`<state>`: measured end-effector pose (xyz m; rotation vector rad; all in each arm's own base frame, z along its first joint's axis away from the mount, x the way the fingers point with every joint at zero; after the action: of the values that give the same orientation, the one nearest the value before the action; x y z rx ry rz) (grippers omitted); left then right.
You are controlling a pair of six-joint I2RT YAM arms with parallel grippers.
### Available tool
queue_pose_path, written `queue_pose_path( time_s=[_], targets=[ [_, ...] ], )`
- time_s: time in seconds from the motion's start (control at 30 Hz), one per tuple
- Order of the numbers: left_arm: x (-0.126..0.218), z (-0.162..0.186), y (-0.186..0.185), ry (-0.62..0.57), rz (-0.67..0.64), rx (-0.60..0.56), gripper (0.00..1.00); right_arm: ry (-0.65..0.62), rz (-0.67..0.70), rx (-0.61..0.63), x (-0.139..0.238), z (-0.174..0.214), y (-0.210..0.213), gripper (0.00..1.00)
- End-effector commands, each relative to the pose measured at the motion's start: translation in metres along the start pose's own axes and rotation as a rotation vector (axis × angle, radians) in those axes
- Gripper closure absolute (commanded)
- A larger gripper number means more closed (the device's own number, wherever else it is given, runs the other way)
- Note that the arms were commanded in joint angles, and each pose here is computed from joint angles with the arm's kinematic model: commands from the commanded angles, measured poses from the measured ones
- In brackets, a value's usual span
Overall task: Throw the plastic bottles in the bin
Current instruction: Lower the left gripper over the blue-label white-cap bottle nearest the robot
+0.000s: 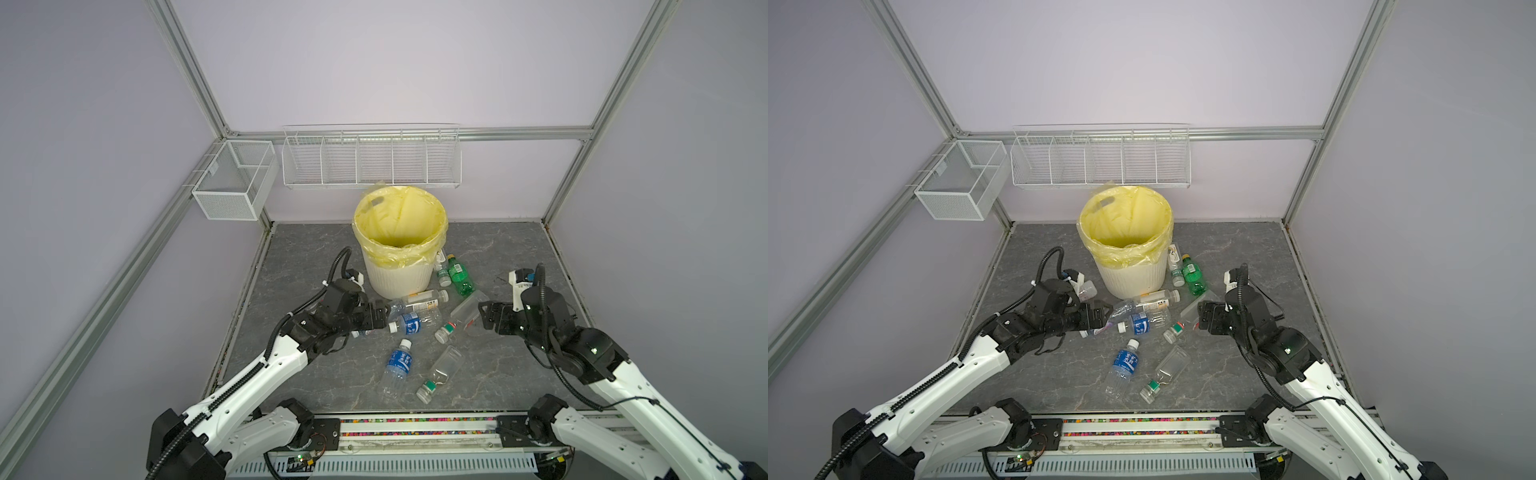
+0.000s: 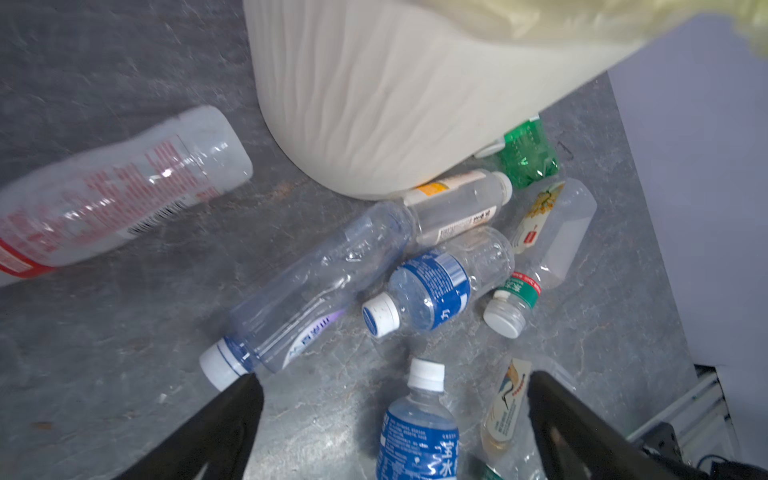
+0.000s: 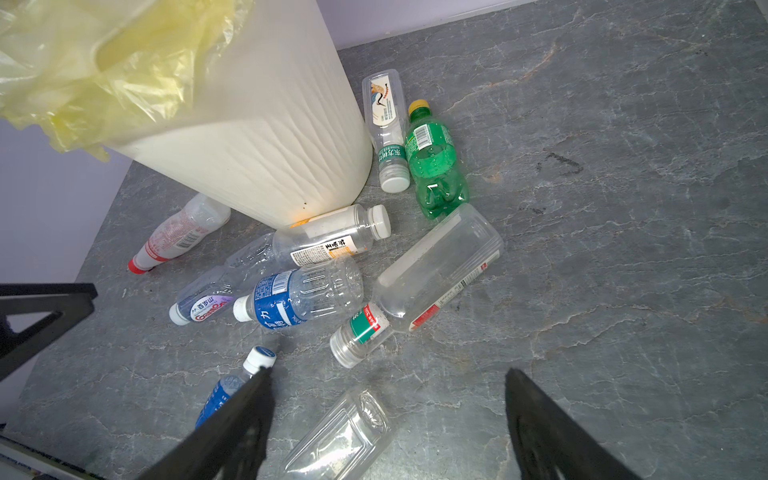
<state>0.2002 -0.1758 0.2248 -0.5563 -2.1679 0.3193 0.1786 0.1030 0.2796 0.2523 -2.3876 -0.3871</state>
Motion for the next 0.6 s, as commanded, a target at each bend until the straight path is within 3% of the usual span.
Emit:
queue_pose_path(
  time_s=[0.0,0.37,0.57],
  targets=[
    [-0.002,0.014,-0.006,0.020,0.025,0.050,0.01,0.023,0.025,-0.028,-0.004,0.013,-0.009,0.12],
    [-0.011,0.079,-0.016,0.163,0.040,0.062,0.01,0.014,0.041,-0.063,0.000,0.027,-0.022,0.12],
    [-0.012,0.087,-0.022,0.194,0.033,0.017,0.01,0.008,0.033,-0.073,0.003,0.032,-0.027,0.12]
  ],
)
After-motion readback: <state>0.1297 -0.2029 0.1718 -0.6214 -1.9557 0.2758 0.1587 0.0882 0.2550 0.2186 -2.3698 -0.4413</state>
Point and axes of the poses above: each gripper's point midway between its finger pads, its own x axis back along the fingers, its own y axis along the line the jaws close on, z = x × y, the point moved 7 cm from there along x, back along the fingers, and after that the axes turned 3 degrees about -x, right-handed, at the moved point
